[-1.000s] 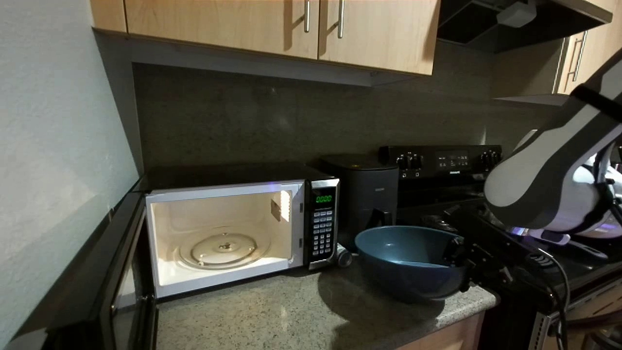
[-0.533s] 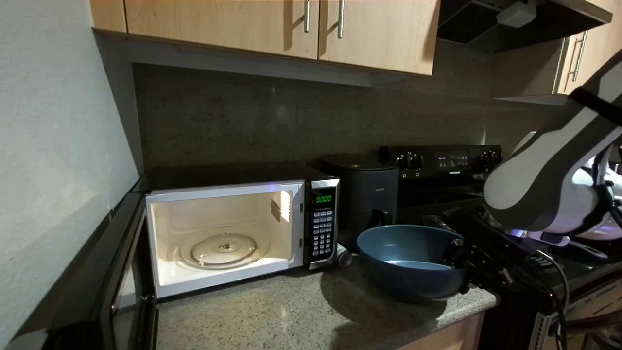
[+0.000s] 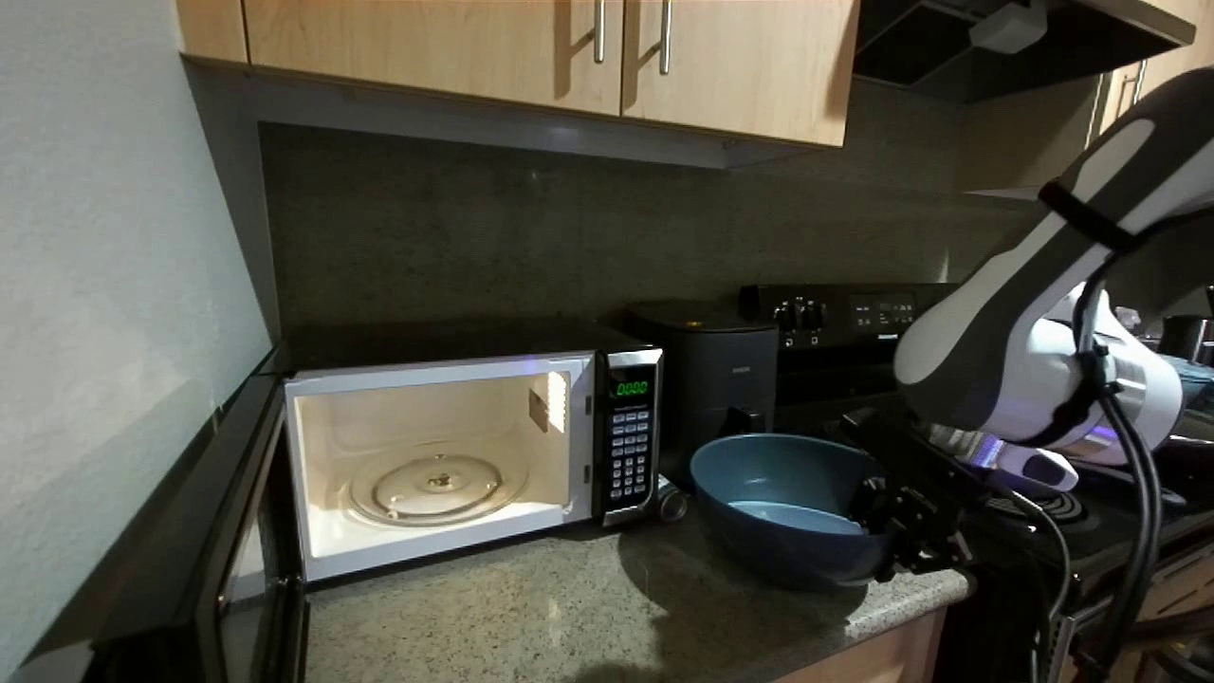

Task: Remove the bowl from the microwave.

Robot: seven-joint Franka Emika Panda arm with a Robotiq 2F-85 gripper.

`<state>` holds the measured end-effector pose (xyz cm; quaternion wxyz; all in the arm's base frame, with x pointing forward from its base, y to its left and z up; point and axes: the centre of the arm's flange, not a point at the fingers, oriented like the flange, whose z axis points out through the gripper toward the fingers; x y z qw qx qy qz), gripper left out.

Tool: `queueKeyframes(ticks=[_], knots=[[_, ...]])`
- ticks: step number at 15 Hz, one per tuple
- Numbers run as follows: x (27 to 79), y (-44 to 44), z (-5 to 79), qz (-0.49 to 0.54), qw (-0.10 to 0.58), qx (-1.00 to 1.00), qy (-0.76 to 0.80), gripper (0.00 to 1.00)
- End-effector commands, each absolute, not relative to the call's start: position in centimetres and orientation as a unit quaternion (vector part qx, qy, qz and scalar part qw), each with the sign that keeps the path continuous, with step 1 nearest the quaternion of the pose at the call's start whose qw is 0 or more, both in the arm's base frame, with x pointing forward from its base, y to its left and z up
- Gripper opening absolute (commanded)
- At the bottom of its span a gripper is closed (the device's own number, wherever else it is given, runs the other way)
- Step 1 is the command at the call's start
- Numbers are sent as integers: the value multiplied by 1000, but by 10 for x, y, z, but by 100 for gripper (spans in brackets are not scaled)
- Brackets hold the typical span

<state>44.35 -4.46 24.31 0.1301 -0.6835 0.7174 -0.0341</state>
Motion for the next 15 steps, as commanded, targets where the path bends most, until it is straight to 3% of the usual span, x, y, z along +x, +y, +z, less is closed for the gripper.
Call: queueKeyframes(ticks=[1, 3, 7, 12, 15], knots=[[466, -50, 225, -14, 134, -684, 717, 31], [470, -49, 225, -8, 133, -686, 716, 36], [470, -43, 235, -8, 133, -694, 707, 62], [452, -32, 290, -82, 167, -701, 688, 95], [448, -29, 315, -126, 181, -703, 676, 100]])
